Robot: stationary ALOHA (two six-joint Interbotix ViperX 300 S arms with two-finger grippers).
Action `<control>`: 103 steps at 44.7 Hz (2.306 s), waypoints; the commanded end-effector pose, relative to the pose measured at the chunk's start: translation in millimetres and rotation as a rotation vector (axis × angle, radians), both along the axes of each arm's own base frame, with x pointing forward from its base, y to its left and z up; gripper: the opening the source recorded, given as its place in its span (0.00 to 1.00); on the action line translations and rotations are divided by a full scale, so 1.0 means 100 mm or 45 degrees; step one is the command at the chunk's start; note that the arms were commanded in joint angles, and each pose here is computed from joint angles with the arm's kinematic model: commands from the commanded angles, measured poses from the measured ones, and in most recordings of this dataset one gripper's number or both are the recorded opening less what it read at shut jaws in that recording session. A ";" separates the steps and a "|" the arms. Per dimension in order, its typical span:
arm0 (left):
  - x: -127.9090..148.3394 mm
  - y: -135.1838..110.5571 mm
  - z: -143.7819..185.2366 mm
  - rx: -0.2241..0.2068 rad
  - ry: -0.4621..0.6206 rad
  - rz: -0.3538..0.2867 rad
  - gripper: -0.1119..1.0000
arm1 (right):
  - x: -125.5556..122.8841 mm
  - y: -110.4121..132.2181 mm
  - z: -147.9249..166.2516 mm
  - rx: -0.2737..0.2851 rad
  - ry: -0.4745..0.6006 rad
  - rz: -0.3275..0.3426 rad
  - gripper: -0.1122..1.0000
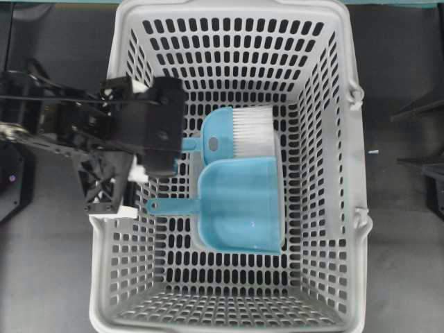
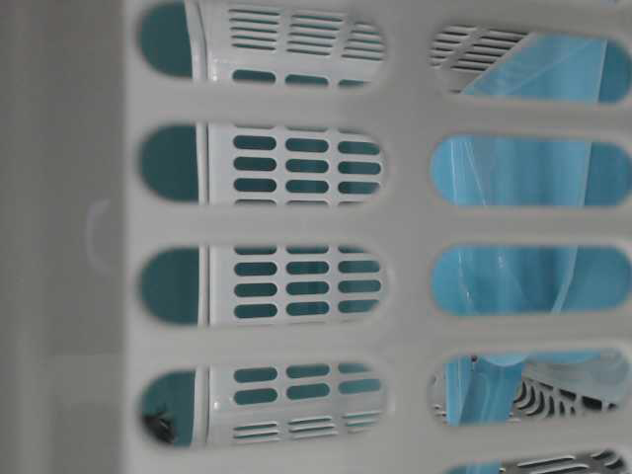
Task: Pick up the dustpan from the shopping basket with the left arm.
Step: 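Lower the left gripper into the basket over the blue dustpan handle, then close the left gripper on the blue dustpan handle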
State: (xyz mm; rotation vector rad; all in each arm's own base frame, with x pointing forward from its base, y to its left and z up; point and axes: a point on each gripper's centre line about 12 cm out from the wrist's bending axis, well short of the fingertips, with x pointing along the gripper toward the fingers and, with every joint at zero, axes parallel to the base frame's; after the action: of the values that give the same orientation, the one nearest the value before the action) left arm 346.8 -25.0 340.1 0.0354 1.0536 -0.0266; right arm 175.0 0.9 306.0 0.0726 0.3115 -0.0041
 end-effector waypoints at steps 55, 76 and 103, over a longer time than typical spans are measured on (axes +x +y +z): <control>0.51 -0.33 -1.31 0.005 0.384 0.023 0.61 | -0.04 0.00 -0.12 0.012 -0.092 -0.003 0.77; 0.40 -0.14 -0.06 -0.058 -0.014 0.066 0.35 | -0.04 0.00 -0.14 0.014 -0.098 -0.006 0.77; 0.27 -0.06 0.46 -0.058 -0.013 0.098 0.35 | -0.06 0.00 -0.12 0.014 -0.131 -0.004 0.77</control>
State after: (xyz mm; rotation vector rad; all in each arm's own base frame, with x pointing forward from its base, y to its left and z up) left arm 375.8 -29.9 371.8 -0.0451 1.0841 0.0242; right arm 167.9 0.7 290.4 0.0807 0.2194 -0.0036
